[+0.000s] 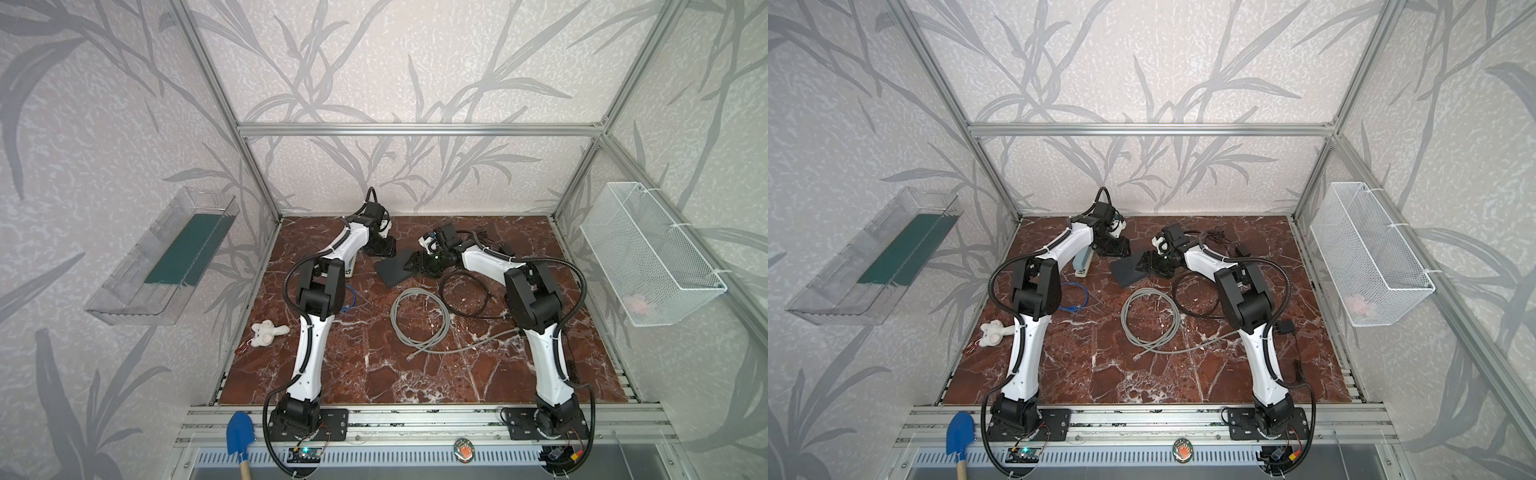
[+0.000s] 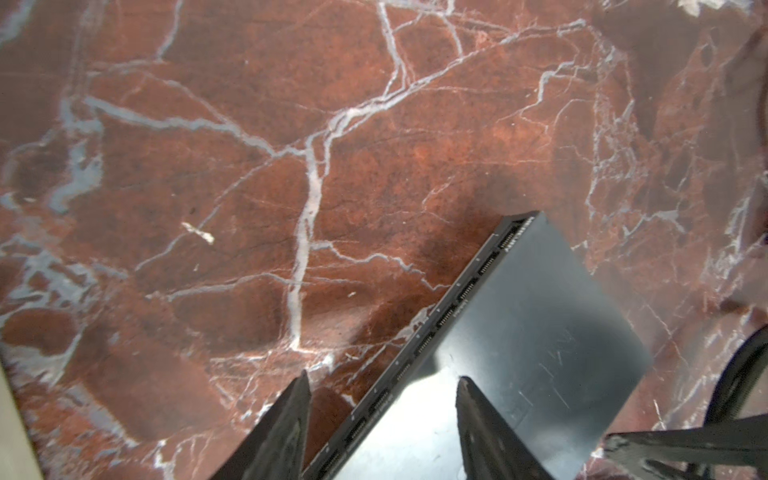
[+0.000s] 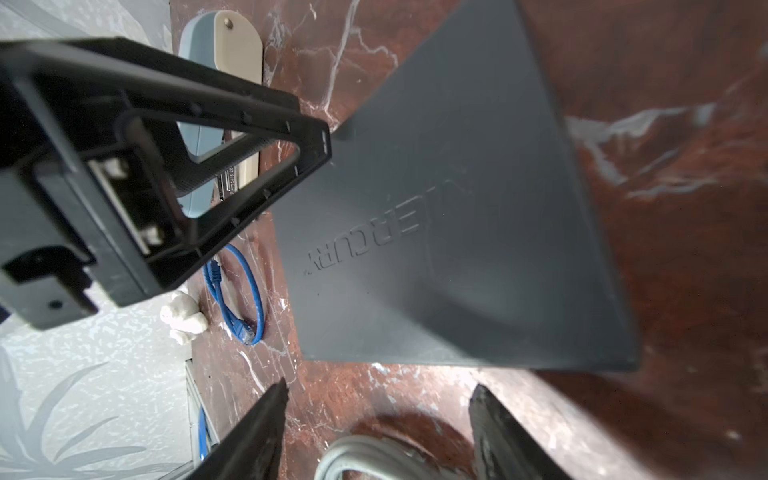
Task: Insert the plug into the switch port
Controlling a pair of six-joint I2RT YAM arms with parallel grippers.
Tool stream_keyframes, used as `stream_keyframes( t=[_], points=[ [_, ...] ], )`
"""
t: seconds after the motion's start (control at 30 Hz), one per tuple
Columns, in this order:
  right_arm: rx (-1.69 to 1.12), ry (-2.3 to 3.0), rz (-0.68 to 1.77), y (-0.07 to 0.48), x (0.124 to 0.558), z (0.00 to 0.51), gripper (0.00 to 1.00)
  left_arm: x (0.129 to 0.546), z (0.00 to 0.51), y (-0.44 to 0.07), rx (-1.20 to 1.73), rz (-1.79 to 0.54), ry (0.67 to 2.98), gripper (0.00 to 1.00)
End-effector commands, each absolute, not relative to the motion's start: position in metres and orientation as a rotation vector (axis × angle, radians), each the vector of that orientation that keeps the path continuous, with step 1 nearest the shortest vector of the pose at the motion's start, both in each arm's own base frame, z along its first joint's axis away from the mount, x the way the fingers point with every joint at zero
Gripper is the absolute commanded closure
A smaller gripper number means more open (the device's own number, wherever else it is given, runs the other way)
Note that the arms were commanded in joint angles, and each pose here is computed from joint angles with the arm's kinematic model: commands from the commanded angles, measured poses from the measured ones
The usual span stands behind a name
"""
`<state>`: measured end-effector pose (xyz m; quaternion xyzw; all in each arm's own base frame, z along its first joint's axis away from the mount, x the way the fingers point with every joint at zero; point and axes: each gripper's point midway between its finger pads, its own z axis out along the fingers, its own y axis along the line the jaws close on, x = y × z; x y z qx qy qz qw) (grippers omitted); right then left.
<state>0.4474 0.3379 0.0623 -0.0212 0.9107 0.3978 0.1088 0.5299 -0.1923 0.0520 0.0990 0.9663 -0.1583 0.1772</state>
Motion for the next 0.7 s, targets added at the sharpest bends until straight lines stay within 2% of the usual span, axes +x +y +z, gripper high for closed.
stream_keyframes(
  t=[0.0,0.3,0.5,0.67],
  points=[
    [0.024,2.664,1.212,0.341,0.459,0.055,0.31,0.519,0.039,-0.200,0.289,-0.539,2.770,0.43],
    [0.062,2.574,1.222,0.349,0.494,0.060,0.31,0.487,0.044,-0.205,0.299,-0.651,2.796,0.47],
    [0.002,2.575,1.231,0.357,0.504,0.061,0.31,0.458,0.065,-0.207,0.264,-0.738,2.771,0.54],
    [-0.051,2.634,1.079,0.327,0.492,0.059,0.31,0.462,0.063,-0.180,0.180,-0.551,2.747,0.54]
  ],
)
